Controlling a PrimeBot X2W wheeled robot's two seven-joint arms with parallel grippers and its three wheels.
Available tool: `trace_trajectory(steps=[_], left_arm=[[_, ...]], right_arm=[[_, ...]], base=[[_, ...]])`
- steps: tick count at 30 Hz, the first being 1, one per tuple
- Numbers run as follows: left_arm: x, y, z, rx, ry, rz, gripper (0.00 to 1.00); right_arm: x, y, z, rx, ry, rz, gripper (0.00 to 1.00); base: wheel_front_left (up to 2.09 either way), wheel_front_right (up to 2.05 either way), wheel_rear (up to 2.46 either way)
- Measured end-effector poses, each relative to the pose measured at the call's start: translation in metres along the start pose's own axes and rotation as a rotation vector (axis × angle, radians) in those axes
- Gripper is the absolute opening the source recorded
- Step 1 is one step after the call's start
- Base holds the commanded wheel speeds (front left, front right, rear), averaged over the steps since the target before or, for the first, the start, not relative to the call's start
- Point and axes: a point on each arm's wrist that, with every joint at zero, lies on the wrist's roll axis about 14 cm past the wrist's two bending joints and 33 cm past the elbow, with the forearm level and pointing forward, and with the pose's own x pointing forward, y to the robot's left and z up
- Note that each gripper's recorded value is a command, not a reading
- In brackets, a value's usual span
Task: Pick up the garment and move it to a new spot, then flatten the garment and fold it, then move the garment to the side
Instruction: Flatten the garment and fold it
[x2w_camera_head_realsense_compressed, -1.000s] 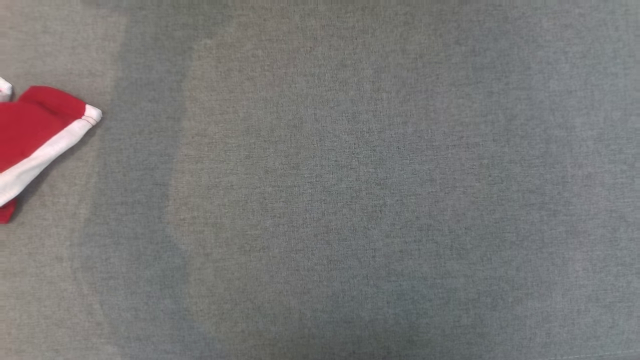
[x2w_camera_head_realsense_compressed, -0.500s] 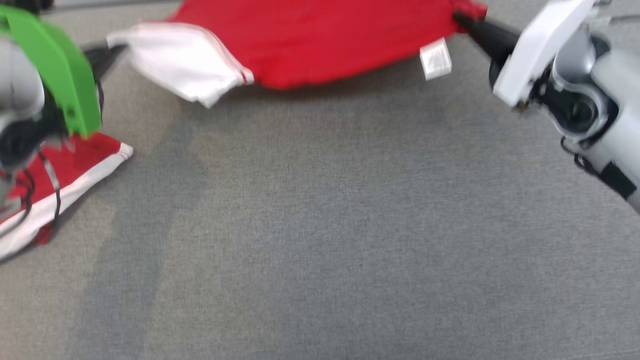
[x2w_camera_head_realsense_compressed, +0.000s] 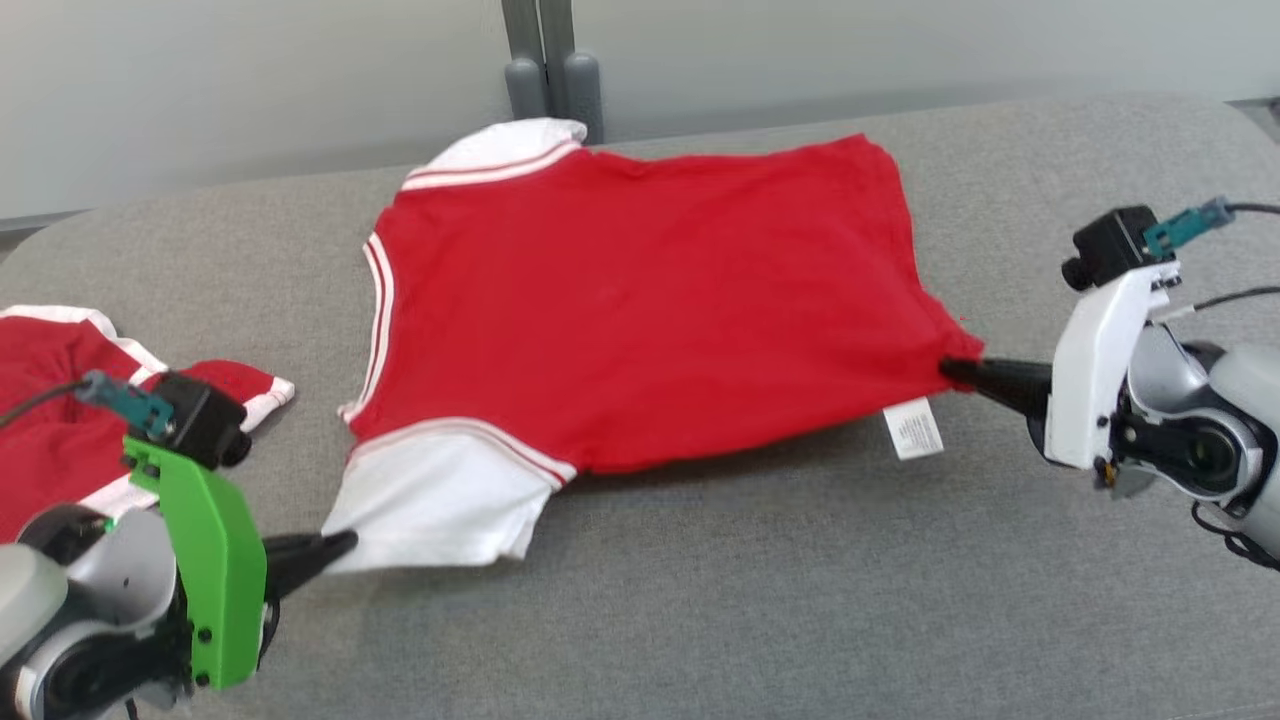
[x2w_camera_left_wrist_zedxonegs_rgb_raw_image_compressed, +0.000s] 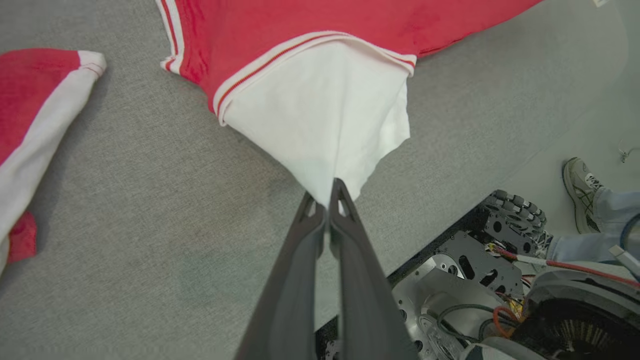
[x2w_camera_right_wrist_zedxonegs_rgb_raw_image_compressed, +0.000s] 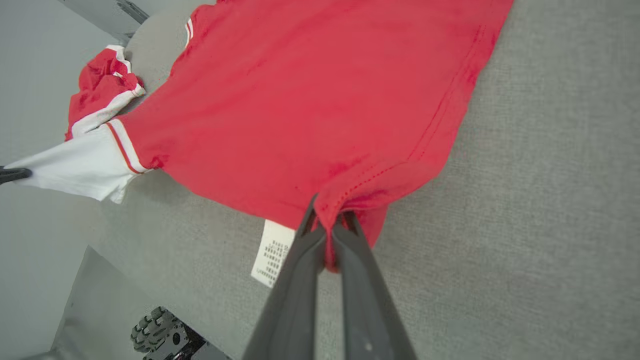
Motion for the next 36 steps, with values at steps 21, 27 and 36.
trace_trajectory(steps=[21, 27, 36], left_arm=[[-0.028, -0.047, -0.077, -0.197, 0.22, -0.147, 0.0], [-0.017, -0.031, -0.056, -0.189, 0.239, -0.136, 0.0], [0.011, -0.01, -0.016, -0.185, 0.256, -0.125, 0.0]], right_arm=[[-0.051, -0.011, -0.104, 0.152, 0.339, 0.008, 0.0], [-0.042, -0.011, -0.096, 0.208, 0.34, 0.027, 0.0], [-0.023, -0.021, -0.072, 0.279, 0.309, 0.032, 0.0]], base=[[0.0, 0.0, 0.0], [0.0, 0.0, 0.0], [0.0, 0.0, 0.0]])
